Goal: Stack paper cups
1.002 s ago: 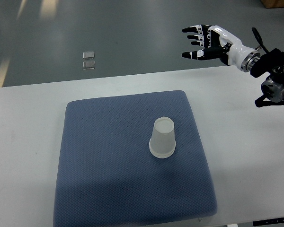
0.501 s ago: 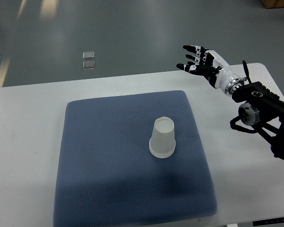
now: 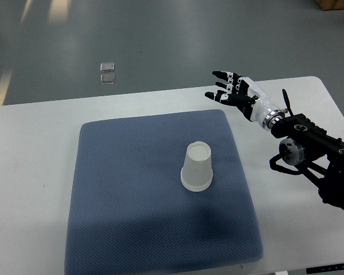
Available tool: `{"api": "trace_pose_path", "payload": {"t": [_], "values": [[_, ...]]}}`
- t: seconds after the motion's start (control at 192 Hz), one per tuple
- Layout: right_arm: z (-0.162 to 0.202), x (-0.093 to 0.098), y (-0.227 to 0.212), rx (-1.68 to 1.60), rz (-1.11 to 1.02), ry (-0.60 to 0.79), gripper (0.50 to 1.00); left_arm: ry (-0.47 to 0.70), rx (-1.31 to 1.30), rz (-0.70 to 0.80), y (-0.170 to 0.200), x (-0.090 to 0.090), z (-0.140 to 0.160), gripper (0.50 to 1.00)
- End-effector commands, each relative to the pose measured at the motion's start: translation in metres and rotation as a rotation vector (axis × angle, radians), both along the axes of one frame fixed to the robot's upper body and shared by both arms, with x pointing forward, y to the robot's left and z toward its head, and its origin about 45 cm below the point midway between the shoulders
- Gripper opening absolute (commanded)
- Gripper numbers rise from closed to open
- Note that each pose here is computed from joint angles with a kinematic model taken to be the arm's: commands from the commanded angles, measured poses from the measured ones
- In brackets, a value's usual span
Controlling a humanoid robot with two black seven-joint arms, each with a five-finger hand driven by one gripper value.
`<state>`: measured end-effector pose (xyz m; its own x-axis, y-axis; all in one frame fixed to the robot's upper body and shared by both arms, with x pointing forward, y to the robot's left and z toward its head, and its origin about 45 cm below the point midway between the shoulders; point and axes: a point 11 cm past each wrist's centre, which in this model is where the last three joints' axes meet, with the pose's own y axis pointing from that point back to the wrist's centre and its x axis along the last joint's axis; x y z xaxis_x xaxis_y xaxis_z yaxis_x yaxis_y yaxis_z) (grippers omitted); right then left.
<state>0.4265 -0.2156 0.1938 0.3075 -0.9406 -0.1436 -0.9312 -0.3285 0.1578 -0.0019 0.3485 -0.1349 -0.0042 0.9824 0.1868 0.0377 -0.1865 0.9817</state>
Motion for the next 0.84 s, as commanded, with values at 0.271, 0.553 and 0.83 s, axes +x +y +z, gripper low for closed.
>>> {"api": "trace_pose_path", "payload": {"t": [0.271, 0.553, 0.83], "values": [[-0.003, 0.008, -0.008, 0.137, -0.118, 0.021, 0.917, 0.0, 0.0, 0.0, 0.0, 0.0, 0.0, 1.0], [-0.009, 0.006, -0.006, 0.23, -0.159, 0.051, 0.917, 0.0, 0.0, 0.0, 0.0, 0.0, 0.0, 1.0], [-0.019, 0.005, -0.015, 0.214, -0.185, 0.071, 0.917, 0.0, 0.0, 0.0, 0.0, 0.0, 0.0, 1.0]]}}
